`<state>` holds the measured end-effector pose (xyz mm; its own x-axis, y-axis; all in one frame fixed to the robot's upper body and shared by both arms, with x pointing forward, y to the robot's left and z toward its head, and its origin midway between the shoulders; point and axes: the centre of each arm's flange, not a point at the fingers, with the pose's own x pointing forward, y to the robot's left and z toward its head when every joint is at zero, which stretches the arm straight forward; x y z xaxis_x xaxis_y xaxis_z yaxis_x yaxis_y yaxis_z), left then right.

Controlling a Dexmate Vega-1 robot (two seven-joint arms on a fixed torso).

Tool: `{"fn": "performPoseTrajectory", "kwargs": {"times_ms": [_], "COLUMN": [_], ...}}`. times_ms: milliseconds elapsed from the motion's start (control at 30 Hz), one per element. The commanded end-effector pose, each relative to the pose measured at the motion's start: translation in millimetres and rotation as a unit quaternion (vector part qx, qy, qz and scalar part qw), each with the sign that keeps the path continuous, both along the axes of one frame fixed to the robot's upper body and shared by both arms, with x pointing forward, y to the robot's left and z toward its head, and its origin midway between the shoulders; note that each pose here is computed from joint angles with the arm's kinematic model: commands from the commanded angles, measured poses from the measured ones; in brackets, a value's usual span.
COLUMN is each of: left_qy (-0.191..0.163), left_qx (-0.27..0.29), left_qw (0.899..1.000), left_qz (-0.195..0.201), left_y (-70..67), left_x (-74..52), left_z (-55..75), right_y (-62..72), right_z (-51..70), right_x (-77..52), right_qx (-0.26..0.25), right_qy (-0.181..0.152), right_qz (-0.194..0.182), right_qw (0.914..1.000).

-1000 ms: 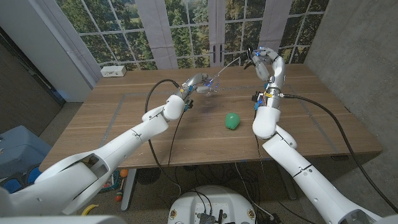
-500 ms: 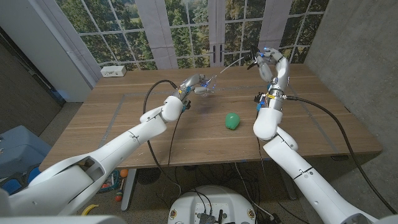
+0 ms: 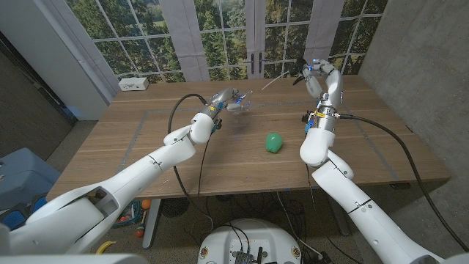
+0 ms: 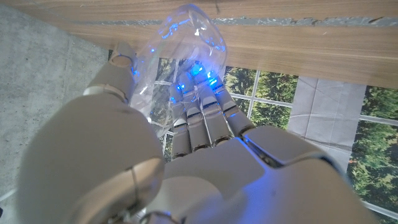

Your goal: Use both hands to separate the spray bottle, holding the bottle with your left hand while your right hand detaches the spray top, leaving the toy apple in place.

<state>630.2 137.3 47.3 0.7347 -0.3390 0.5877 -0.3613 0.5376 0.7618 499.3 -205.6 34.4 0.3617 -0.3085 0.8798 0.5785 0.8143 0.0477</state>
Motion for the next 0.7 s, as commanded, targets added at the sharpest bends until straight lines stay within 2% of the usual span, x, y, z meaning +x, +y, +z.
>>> {"fn": "performPoseTrajectory", "kwargs": {"times_ms": [33, 267, 700], "left_qy": [0.006, 0.016, 0.047], "left_qx": [0.031, 0.047, 0.077], "left_qw": [0.998, 0.996, 0.990], "left_qz": [0.053, 0.074, 0.106], "left_y": [3.1, 4.2, 6.8], "left_x": [-6.2, -8.7, -8.6], "left_z": [-3.8, -6.8, -11.2], "right_y": [-5.0, -5.4, -3.5], "right_z": [-3.1, -4.9, -3.6], "right_x": [3.7, 8.7, 24.4], "right_qx": [-0.023, -0.042, -0.071], "right_qy": [0.064, 0.115, 0.205], "right_qz": [-0.028, -0.039, -0.047], "right_qw": [0.9973, 0.9917, 0.9751]}}
